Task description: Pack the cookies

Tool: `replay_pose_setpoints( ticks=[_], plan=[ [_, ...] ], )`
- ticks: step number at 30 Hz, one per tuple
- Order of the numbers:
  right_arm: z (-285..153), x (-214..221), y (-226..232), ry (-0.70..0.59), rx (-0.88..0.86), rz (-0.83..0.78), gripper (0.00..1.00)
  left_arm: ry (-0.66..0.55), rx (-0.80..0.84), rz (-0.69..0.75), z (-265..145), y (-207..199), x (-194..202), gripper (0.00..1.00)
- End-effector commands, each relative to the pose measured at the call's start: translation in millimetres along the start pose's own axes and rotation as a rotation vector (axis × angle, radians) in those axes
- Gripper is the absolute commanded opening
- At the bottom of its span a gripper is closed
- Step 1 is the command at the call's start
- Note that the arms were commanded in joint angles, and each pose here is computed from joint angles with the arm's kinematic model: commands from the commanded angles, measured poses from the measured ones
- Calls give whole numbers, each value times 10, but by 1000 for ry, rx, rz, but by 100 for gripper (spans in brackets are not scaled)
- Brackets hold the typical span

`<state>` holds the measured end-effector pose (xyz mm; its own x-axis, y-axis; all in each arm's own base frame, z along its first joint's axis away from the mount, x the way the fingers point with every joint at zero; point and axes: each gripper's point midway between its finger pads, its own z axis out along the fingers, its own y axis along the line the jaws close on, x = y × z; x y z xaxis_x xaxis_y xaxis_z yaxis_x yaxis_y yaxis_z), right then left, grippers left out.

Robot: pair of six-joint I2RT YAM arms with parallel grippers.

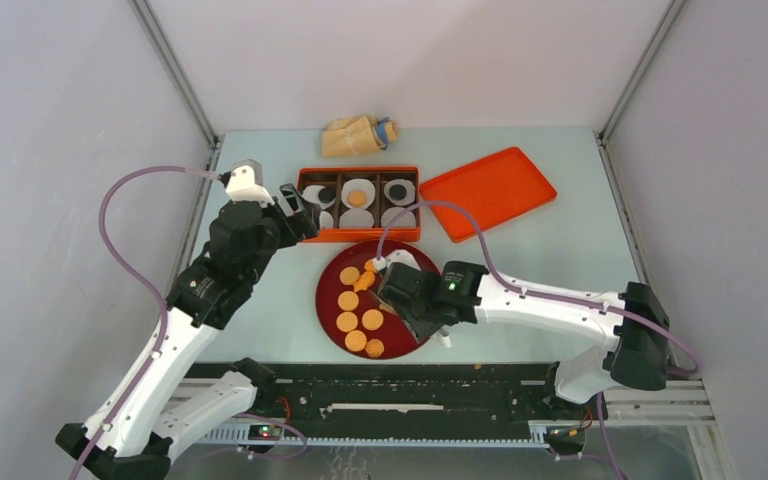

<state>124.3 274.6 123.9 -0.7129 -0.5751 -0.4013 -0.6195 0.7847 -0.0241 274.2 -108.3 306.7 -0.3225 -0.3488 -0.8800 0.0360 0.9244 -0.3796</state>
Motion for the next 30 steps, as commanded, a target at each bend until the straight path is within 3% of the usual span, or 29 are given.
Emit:
replay_pose_setpoints(
  ticks=[1,7,17,24,30],
  plan=[
    [-373,-590,-95,-199,-12,24,18,-42,14,-16,-24,-44,-143,84],
    [-498,-1249,-164,-344,-58,54,16,-82,-75,-51,-15,146,-277,85],
    [-75,-2458,-68,-432,-99,7,16,-70,-115,-60,51,306,-290,85],
    [299,-2746,-67,-408,-116,-14,16,-71,-153,-44,31,425,-276,85],
    [573,-2677,-98,-347,-123,-5,16,-58,-159,-43,65,448,-237,85]
  ],
)
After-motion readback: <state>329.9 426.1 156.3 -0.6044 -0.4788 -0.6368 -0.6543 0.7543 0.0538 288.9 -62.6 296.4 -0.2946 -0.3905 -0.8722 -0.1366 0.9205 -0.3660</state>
